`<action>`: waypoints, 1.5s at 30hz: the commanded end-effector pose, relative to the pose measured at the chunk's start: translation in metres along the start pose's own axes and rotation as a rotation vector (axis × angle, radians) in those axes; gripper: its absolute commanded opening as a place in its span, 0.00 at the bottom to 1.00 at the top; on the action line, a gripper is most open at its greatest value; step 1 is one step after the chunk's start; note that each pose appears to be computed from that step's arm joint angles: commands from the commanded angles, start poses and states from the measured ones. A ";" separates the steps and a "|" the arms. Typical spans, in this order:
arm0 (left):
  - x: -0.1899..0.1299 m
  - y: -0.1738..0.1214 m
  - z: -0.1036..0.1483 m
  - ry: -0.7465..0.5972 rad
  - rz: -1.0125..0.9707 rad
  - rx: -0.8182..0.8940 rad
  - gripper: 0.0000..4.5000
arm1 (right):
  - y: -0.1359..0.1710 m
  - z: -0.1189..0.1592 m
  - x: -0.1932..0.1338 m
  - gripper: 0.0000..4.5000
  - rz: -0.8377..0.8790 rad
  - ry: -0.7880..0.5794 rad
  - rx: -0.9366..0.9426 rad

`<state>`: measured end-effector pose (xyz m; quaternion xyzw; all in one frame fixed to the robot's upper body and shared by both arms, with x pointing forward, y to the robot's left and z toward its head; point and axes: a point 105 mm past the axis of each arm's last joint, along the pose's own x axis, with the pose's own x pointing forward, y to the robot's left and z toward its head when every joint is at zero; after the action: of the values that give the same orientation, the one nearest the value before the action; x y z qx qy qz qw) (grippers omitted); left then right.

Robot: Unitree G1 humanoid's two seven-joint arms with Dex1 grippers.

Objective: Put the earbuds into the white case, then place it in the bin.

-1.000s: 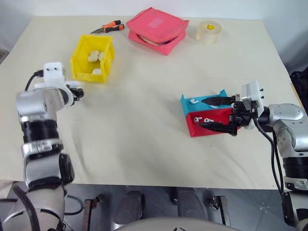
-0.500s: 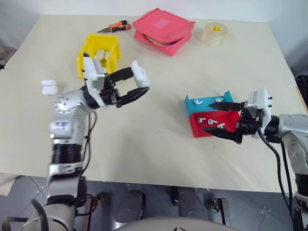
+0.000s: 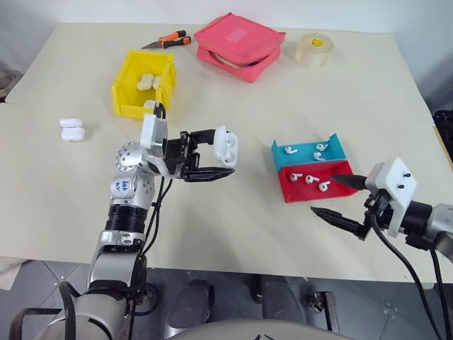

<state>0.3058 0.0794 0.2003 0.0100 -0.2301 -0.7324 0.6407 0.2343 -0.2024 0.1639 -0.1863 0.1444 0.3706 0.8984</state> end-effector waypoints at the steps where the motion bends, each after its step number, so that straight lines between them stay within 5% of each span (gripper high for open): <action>1: 0.007 -0.009 -0.006 0.015 -0.071 -0.010 0.62 | -0.002 0.006 -0.007 1.00 -0.066 0.008 -0.058; 6: 0.019 -0.007 -0.016 0.017 -0.065 -0.018 0.62 | -0.010 -0.004 -0.008 1.00 -0.141 0.086 -0.066; 9: 0.021 -0.008 -0.017 0.014 -0.073 -0.021 0.62 | -0.007 -0.010 -0.010 0.87 -0.130 0.124 -0.060; 13: 0.022 -0.009 -0.019 0.012 -0.072 -0.031 0.62 | -0.005 -0.011 -0.016 0.57 -0.119 0.149 -0.085; 31: 0.021 -0.013 -0.020 -0.002 -0.075 -0.045 0.62 | 0.003 -0.023 -0.046 0.57 -0.072 0.243 -0.123; 45: 0.015 -0.014 -0.016 0.020 -0.044 -0.041 0.62 | -0.037 -0.007 0.014 0.57 0.055 0.323 -0.310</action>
<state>0.2989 0.0614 0.1768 0.0004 -0.1897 -0.7518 0.6315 0.2653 -0.2205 0.1626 -0.3484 0.2246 0.3701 0.8314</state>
